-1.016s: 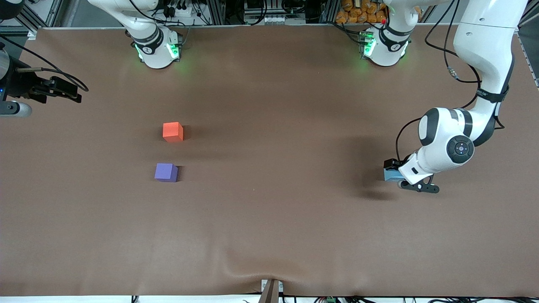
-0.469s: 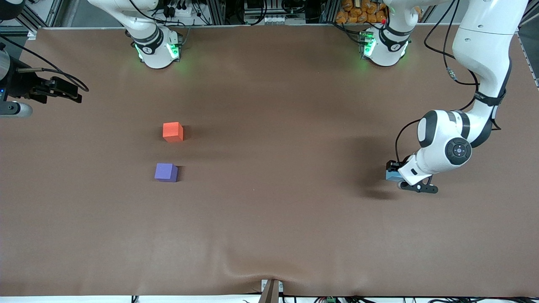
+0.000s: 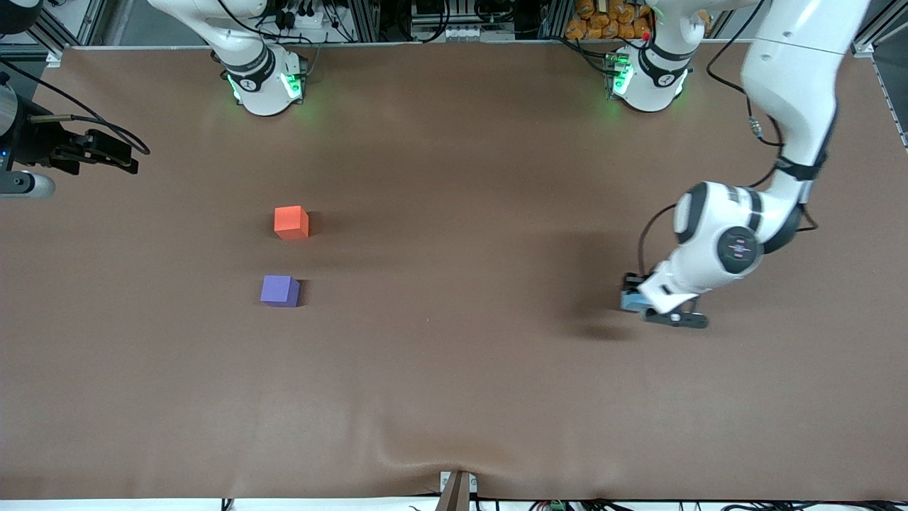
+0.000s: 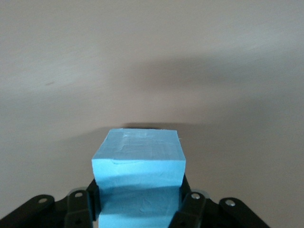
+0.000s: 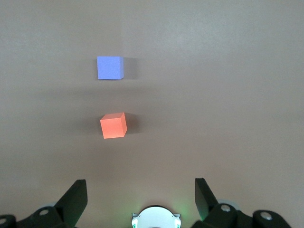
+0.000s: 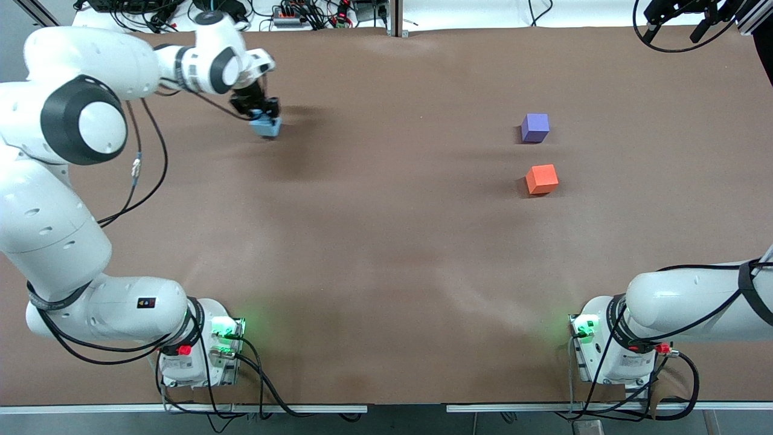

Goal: Place blue block between orange and purple blocks
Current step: 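Carry the light-blue block to mid-table and set it down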

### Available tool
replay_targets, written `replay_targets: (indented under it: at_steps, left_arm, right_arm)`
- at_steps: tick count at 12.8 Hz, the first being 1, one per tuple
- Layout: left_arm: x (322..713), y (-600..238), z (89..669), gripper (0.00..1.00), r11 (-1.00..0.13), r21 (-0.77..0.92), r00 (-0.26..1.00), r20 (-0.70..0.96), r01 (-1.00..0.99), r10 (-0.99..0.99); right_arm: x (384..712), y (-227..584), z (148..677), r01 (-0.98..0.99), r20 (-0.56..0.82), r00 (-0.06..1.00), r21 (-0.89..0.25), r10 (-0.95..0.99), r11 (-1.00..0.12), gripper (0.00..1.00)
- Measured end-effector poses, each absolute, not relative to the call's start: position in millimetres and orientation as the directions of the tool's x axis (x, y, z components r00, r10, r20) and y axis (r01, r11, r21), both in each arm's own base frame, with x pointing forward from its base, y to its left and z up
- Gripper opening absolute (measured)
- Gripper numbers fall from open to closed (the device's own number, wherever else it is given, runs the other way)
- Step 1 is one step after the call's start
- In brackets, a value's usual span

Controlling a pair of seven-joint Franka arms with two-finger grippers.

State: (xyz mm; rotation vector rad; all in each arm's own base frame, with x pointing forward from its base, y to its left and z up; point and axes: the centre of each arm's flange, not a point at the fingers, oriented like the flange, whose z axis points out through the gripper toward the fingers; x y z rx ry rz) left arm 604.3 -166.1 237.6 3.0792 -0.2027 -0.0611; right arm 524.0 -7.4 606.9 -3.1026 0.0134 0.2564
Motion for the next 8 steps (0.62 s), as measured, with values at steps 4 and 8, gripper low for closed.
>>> replay_targets:
  at_steps: [4, 8]
  left_arm:
    - [579, -334, 280, 0.59, -0.995, 0.075, 0.998, 0.0, -0.066, -0.067]
    - [544, -466, 288, 0.59, -0.997, 0.079, 0.999, -0.043, 0.002, -0.002]
  right_arm:
    - [525, -7, 606, -0.01, -0.161, 0.987, -0.028, -0.005, -1.0, 1.0]
    - [526, -5, 607, -0.007, -0.154, 0.988, -0.027, -0.002, -1.0, 1.0]
